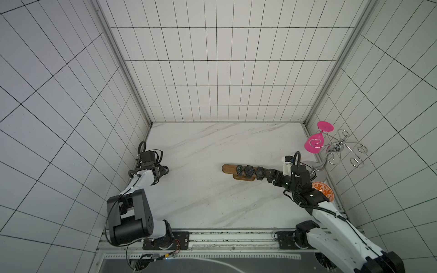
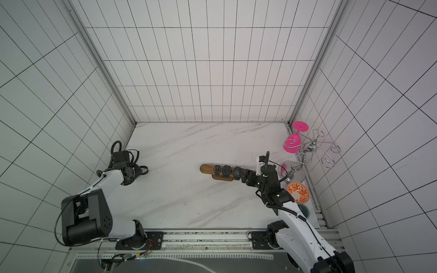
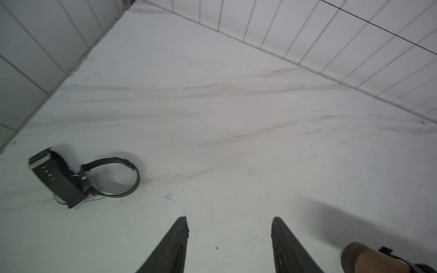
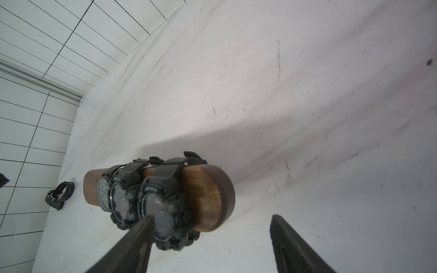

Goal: Place watch on stand
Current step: Pick up the watch at the center of the board.

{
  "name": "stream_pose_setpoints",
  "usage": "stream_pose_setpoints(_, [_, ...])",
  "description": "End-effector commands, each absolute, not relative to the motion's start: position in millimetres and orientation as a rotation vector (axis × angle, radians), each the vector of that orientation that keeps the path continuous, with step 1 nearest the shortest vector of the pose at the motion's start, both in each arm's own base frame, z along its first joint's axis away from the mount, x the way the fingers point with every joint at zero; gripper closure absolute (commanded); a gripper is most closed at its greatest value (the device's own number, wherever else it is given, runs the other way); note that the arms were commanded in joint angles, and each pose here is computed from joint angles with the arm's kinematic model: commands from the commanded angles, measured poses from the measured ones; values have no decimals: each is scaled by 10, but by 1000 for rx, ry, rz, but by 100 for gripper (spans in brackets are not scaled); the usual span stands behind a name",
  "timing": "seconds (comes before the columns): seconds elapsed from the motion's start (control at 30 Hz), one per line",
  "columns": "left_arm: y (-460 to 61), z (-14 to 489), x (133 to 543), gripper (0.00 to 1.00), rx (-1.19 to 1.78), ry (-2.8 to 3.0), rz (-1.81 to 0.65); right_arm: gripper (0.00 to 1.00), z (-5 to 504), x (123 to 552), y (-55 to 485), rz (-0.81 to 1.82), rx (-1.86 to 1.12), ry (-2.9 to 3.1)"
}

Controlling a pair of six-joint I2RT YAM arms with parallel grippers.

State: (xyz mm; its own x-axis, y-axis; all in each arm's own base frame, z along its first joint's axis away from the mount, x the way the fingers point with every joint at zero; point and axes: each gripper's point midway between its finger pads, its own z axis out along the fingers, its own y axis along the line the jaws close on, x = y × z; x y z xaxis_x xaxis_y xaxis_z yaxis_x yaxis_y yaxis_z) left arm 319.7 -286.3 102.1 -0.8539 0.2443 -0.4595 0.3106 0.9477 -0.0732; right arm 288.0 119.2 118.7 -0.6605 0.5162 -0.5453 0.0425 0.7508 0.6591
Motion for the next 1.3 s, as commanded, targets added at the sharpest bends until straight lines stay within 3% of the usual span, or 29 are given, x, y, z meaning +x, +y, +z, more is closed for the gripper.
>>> stream_pose_setpoints(0.0, [-3093, 1153, 3161, 52, 436, 2621, -310, 35, 1091, 2779, 1273, 863, 407, 2200])
stream_pose_setpoints(0.13, [-3137, 1172, 3135, 49, 449, 2619, -341, 35, 1077, 2787, 1273, 858, 410, 2205])
stream_pose_setpoints(0.37, [-3155, 1216, 3135, 56, 443, 2610, -363, 36, 1074, 2796, 1273, 855, 412, 2205])
stream_pose_setpoints(0.57, [-3155, 1318, 3143, 48, 439, 2582, -364, 36, 1056, 2797, 1269, 850, 415, 2209])
stream_pose_setpoints(0.83, [-3155, 1353, 3161, 53, 430, 2564, -369, 37, 1035, 2809, 1264, 839, 411, 2214])
stream_pose_setpoints(1.03, [-3157, 1325, 3162, 50, 433, 2572, -367, 37, 1033, 2808, 1256, 832, 410, 2214])
stream_pose_setpoints(1.27, [-3292, 1305, 3147, 59, 464, 2568, -435, 37, 1058, 2814, 1262, 836, 406, 2208])
